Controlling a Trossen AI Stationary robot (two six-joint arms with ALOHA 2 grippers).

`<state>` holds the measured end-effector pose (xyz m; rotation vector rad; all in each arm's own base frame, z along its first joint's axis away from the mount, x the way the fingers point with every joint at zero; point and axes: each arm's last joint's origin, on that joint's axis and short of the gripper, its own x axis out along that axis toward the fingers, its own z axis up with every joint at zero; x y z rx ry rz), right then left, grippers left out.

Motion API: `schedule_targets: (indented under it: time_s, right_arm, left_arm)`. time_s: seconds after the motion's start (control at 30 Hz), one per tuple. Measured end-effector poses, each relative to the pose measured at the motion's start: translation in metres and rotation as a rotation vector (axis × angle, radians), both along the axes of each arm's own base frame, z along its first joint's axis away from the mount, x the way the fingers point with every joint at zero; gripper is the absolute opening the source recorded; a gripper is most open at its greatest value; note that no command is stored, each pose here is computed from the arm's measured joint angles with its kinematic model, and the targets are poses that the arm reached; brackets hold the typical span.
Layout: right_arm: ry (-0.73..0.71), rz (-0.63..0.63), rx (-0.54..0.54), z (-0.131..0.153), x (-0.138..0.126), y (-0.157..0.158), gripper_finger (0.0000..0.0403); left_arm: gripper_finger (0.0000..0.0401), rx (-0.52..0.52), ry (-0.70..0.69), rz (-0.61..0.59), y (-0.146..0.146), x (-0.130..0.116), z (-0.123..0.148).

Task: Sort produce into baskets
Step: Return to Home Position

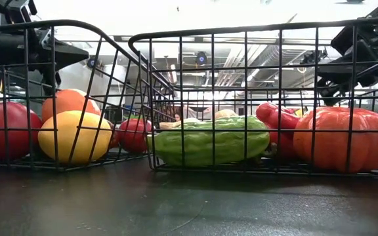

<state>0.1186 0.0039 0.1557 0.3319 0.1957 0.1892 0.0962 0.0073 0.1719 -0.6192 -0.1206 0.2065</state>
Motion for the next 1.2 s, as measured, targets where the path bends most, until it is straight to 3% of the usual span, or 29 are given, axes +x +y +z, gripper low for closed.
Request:
schedule_targets:
  time_s: [0.4, 0.8, 1.03, 1.2]
  right_arm:
    - [-0.038, 0.059, -0.227, -0.002, -0.001, 0.001, 0.0000]
    - [-0.003, -0.009, -0.085, -0.002, 0.000, -0.001, 0.0000]
    - [-0.017, -0.007, -0.085, -0.001, -0.003, 0.000, 0.0000]
    - [-0.112, -0.011, -0.087, 0.007, -0.014, 0.000, 0.0000]
  left_arm:
    - [0.0001, 0.000, 0.000, 0.000, 0.000, 0.000, 0.000]
    - [0.0000, 0.000, -0.001, -0.006, -0.001, 0.000, 0.000]
    - [0.0000, 0.000, -0.003, -0.043, -0.004, 0.000, 0.000]
    - [0.0000, 0.000, -0.003, -0.043, -0.004, 0.000, 0.000]
